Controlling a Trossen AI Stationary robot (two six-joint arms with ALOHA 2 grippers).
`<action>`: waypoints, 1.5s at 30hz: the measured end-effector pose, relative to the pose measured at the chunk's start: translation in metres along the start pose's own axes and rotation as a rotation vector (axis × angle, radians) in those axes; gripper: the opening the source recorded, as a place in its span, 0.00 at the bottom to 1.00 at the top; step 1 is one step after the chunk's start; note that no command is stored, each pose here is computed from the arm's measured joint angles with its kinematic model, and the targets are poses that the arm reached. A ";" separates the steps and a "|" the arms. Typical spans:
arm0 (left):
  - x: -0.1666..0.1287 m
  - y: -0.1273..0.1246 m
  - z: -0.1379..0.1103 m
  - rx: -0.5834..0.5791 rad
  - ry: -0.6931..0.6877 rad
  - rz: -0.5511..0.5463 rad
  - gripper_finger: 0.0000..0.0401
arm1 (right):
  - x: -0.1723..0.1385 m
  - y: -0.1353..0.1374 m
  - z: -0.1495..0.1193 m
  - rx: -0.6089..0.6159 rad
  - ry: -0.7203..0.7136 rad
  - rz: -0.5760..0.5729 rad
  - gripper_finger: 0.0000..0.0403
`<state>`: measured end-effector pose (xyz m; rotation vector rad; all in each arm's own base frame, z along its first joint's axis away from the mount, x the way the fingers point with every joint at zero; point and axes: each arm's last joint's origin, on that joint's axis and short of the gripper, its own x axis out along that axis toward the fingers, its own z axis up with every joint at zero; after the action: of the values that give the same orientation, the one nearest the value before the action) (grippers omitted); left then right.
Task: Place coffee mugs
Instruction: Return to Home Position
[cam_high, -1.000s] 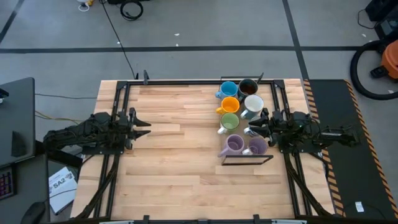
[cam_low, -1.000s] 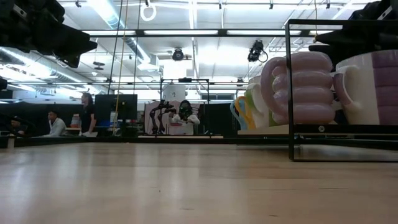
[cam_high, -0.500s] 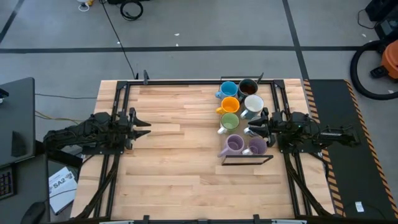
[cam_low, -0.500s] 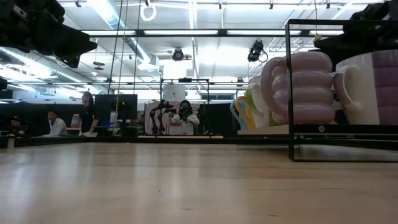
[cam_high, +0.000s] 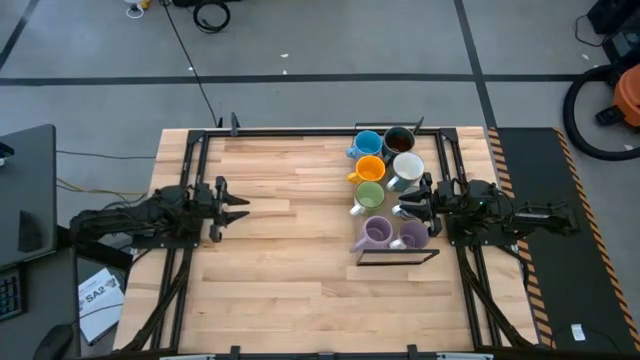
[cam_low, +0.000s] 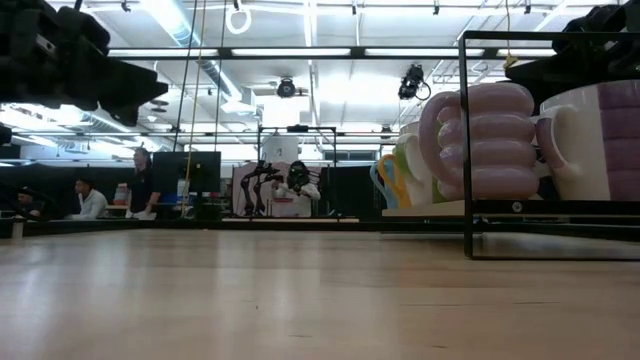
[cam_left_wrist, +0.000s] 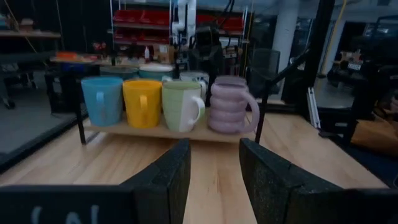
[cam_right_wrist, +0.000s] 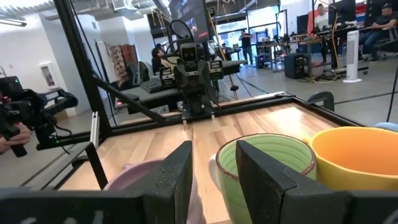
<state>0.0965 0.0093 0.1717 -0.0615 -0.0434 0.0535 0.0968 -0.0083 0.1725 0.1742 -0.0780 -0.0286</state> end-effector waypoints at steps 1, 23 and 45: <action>0.000 0.000 -0.001 0.001 -0.007 0.000 0.36 | 0.000 0.000 0.000 0.000 0.000 0.000 0.32; 0.003 0.001 -0.006 0.072 0.046 0.002 0.36 | 0.000 0.000 0.001 0.001 -0.006 0.001 0.32; 0.003 0.001 -0.004 0.076 0.020 0.020 0.36 | 0.000 0.000 0.001 0.002 -0.008 0.002 0.32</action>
<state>0.1000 0.0104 0.1682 0.0133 -0.0210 0.0743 0.0967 -0.0083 0.1734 0.1757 -0.0864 -0.0273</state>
